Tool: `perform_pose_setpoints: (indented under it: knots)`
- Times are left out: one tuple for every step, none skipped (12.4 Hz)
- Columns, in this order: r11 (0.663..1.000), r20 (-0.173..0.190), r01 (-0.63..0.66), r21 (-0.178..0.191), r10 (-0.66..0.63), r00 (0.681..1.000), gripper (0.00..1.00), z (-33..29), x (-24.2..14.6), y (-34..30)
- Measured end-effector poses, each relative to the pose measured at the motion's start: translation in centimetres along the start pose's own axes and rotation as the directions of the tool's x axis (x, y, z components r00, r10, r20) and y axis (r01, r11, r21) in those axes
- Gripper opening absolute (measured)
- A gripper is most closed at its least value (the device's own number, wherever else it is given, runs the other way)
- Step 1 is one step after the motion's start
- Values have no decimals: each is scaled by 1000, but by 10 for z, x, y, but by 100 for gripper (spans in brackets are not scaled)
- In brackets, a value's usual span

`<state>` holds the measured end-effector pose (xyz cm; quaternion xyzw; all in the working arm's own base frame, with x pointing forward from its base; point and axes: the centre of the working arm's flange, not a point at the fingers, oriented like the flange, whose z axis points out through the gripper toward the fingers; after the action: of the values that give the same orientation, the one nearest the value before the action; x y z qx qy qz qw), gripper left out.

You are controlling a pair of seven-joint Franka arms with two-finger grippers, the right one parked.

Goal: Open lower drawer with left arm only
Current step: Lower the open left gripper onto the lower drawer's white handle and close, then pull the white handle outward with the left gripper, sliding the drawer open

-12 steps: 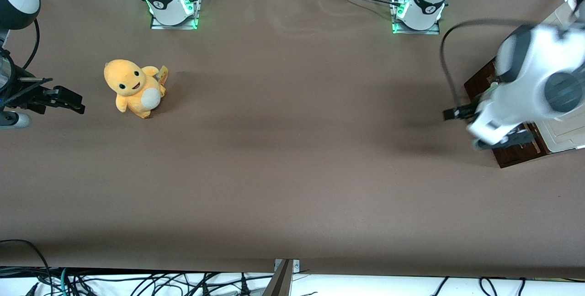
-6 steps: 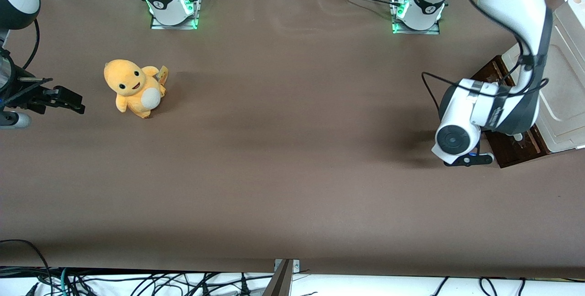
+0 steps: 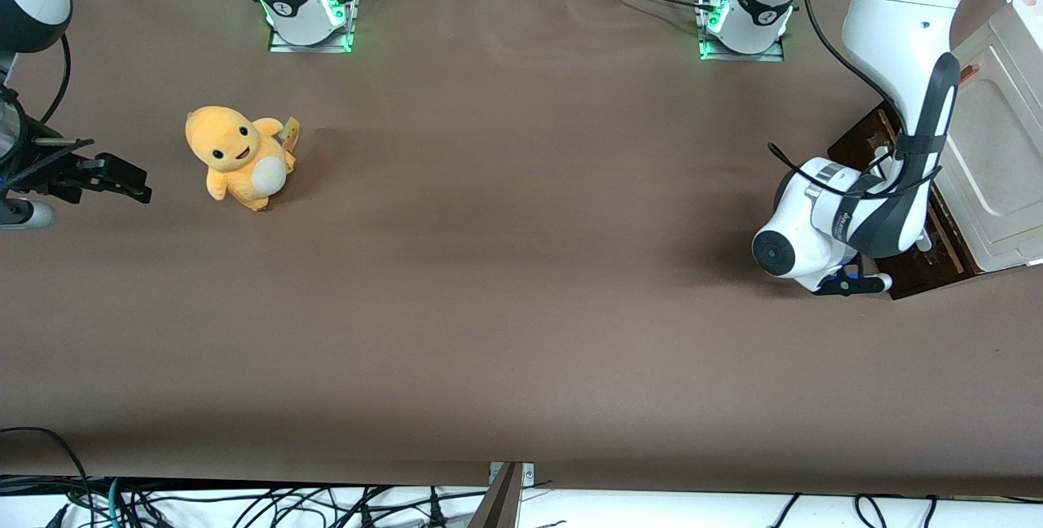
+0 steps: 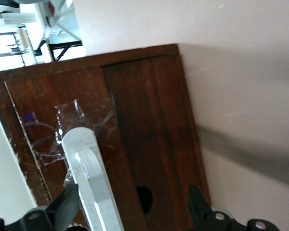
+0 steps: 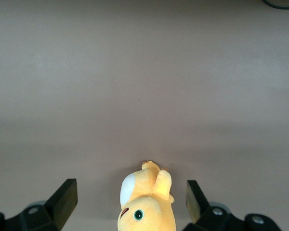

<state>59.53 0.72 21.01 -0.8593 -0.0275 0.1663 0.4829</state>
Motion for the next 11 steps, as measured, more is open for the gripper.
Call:
perform_pose_setpoints:
  knots:
    - [1000, 8, -1, 19, 1, 1000, 100, 5, 0, -1]
    - [1000, 20, -3, 31, 3, 1000, 100, 10, -1, -1]
    - [999, 31, -7, 38, 5, 1000, 100, 14, -2, 0]
    - [999, 36, -10, 47, 8, 999, 100, 17, -2, 1]
    - [998, 39, -14, 63, 12, 999, 90, 19, -2, 2]
    - [996, 40, -18, 88, 15, 999, 75, 20, -2, 1]
    - [994, 40, -20, 107, 16, 999, 63, 19, -3, -1]
    - [993, 39, -22, 119, 17, 999, 52, 17, -3, -3]
    - [992, 44, -27, 127, 22, 999, 41, 16, -3, -5]
    - [991, 46, -35, 128, 29, 999, 27, 16, -3, -4]
    - [991, 47, -21, 130, 15, 999, 22, 17, -4, -4]
